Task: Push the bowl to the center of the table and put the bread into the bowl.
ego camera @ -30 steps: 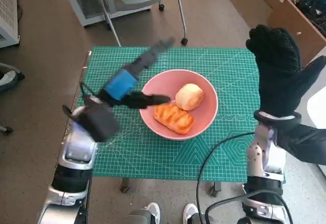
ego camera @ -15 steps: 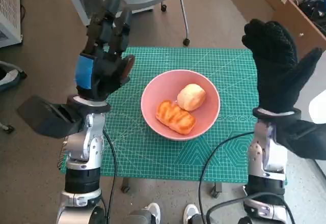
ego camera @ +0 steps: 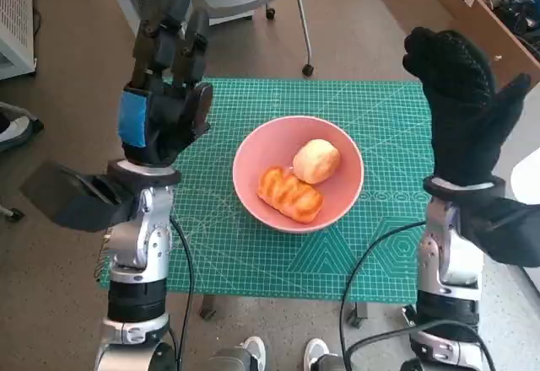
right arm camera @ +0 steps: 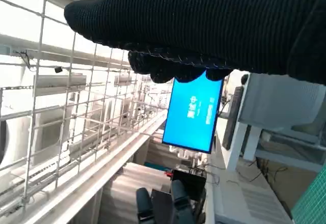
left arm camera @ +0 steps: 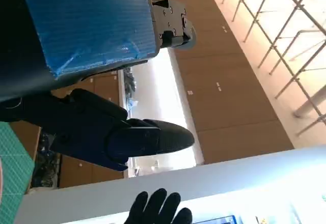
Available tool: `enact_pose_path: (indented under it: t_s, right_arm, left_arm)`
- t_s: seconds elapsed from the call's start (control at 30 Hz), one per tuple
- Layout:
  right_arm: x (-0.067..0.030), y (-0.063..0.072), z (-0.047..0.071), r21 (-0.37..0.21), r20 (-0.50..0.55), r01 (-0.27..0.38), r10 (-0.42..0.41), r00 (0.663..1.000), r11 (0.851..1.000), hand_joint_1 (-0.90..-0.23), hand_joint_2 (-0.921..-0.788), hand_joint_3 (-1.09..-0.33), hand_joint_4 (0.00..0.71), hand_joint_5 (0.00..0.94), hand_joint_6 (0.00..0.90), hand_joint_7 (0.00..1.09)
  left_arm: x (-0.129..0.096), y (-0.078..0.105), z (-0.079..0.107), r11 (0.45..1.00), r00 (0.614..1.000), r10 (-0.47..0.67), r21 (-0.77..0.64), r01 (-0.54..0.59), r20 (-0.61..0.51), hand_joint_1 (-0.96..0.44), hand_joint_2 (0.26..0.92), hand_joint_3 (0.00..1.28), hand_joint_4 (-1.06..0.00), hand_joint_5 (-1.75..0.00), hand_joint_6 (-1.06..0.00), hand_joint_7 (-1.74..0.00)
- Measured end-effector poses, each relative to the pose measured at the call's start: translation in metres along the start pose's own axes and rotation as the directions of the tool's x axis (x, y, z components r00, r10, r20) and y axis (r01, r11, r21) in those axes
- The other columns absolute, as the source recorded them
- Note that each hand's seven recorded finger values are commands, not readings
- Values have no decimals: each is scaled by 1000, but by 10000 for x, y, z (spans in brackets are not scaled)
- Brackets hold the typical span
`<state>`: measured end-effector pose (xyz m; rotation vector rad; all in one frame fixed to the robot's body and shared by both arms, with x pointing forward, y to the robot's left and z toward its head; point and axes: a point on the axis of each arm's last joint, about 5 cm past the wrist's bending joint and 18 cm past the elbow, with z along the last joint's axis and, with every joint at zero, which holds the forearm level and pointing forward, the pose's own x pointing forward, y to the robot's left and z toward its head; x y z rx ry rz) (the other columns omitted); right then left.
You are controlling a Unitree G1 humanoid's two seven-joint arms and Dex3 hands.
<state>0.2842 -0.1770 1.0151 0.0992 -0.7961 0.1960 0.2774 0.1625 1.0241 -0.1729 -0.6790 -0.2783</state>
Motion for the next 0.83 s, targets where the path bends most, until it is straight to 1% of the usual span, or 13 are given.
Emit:
enact_pose_path:
  t_s: [0.2,0.63,0.73,0.83]
  right_arm:
    - [7,-15,16,-7,-5,-3,3,1000,1000,-524,-921,-612,337,0,125,581]
    - [15,-4,29,-2,-15,-5,5,1000,1000,-529,-921,-608,338,0,126,579]
    - [17,1,28,0,-22,-5,5,1000,1000,-530,-921,-605,339,1,128,578]
    - [20,8,28,1,-26,-7,7,1000,1000,-530,-921,-602,340,1,130,577]
  left_arm:
    - [-5,1,5,1000,1000,-3,-2,3,1,-702,921,411,-91,-93,1,-533]
    - [-7,6,3,1000,1000,-18,-14,18,-10,-690,921,414,-75,-118,1,-516]
    - [-14,18,5,1000,1000,-23,-11,23,-12,-691,921,413,-26,-214,1,-508]
    - [-22,38,10,1000,1000,-28,-15,27,-10,-686,921,407,-8,-252,1,-498]
